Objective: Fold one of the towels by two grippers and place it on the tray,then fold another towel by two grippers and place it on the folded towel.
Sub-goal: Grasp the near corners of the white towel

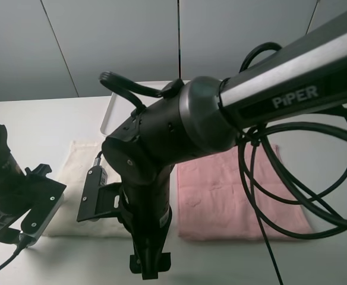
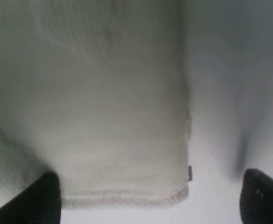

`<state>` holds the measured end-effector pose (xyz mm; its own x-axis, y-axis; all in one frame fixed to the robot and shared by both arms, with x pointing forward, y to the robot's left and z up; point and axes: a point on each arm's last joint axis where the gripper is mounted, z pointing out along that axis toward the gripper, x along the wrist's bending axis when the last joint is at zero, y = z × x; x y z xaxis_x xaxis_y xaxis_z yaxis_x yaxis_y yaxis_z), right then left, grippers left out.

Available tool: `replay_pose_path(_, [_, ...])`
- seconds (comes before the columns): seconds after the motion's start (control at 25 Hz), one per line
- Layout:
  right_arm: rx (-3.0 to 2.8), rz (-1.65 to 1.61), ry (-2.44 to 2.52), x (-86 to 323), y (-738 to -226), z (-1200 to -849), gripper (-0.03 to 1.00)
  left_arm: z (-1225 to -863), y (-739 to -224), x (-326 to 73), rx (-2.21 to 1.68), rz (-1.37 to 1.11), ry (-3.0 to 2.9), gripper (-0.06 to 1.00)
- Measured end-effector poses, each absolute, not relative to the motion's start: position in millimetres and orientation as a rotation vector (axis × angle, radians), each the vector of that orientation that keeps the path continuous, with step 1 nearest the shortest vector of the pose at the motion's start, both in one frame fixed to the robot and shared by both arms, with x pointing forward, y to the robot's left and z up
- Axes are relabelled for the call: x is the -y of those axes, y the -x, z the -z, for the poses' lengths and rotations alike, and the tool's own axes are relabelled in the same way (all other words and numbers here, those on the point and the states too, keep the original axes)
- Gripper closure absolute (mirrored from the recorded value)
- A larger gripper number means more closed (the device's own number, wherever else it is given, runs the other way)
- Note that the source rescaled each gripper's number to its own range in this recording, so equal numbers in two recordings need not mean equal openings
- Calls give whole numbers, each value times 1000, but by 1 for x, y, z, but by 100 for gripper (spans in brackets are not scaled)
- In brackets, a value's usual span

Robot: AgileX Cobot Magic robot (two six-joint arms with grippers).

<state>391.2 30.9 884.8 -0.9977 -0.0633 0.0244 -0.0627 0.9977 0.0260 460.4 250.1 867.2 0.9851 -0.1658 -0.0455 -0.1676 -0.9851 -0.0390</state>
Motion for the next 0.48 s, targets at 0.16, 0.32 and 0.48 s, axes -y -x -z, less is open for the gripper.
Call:
replay_pose_path(0.16, [3124, -13, -143, -32, -391, -872, -3, -867, -460, -250, -259, -65, 3087, -5])
replay_pose_path(0.32, [3134, -11, -157, -33, -392, -867, -3, -867, -460, -250, -259, -65, 3087, -5])
replay_pose_path(0.48, [3142, 12, -154, -35, -393, -866, -1, -867, -461, -250, -259, -63, 3088, -5])
